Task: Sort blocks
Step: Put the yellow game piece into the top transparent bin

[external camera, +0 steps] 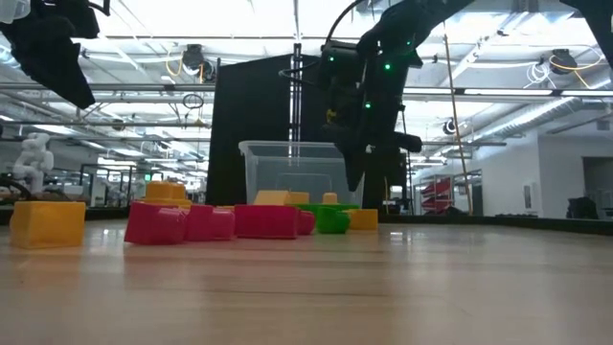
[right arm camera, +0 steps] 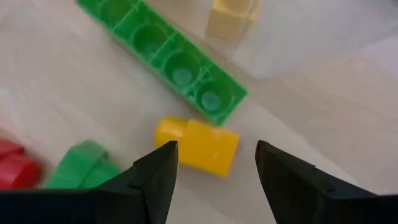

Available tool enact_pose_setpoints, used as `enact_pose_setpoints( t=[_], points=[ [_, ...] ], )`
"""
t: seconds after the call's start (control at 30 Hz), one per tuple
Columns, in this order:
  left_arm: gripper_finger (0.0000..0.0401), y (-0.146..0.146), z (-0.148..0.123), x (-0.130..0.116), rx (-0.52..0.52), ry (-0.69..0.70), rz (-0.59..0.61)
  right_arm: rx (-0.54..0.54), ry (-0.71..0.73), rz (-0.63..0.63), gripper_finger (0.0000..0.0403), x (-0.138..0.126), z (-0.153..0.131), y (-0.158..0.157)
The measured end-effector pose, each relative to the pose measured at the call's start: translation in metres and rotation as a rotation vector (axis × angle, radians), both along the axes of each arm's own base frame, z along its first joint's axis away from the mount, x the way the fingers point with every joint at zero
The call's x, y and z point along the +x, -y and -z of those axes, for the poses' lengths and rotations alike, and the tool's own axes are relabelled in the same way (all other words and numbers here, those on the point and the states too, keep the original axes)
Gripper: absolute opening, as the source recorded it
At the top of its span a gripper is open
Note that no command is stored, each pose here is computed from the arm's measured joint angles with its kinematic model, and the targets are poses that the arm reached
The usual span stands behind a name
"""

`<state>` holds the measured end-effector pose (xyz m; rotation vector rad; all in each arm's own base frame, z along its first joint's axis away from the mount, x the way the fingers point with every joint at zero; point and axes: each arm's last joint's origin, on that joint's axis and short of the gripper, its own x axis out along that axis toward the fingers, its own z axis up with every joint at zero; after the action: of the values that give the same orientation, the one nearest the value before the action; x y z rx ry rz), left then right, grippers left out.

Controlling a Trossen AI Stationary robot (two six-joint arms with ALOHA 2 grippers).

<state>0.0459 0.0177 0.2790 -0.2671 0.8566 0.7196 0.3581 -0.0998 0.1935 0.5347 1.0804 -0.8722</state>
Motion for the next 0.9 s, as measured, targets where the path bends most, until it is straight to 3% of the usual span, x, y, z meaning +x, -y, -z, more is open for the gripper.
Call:
enact_pose_setpoints(
  t=[0.4, 0.57, 0.9],
  points=[
    [0.0287, 0.000, 0.000, 0.000, -0.011, 0.012, -0.020, 0.046, -0.008, 0.018, 0.0210, 0.008, 0.022, 0.003],
    [0.0287, 0.000, 0.000, 0.000, -0.011, 0.012, -0.020, 0.135, -0.024, 0.021, 0.0210, 0.008, 0.028, -0.002],
    [0.0287, 0.000, 0.000, 0.000, -0.011, 0.012, -0.020, 0.338, -0.057, -0.132, 0.0210, 0.007, 0.020, -0.051]
  ],
)
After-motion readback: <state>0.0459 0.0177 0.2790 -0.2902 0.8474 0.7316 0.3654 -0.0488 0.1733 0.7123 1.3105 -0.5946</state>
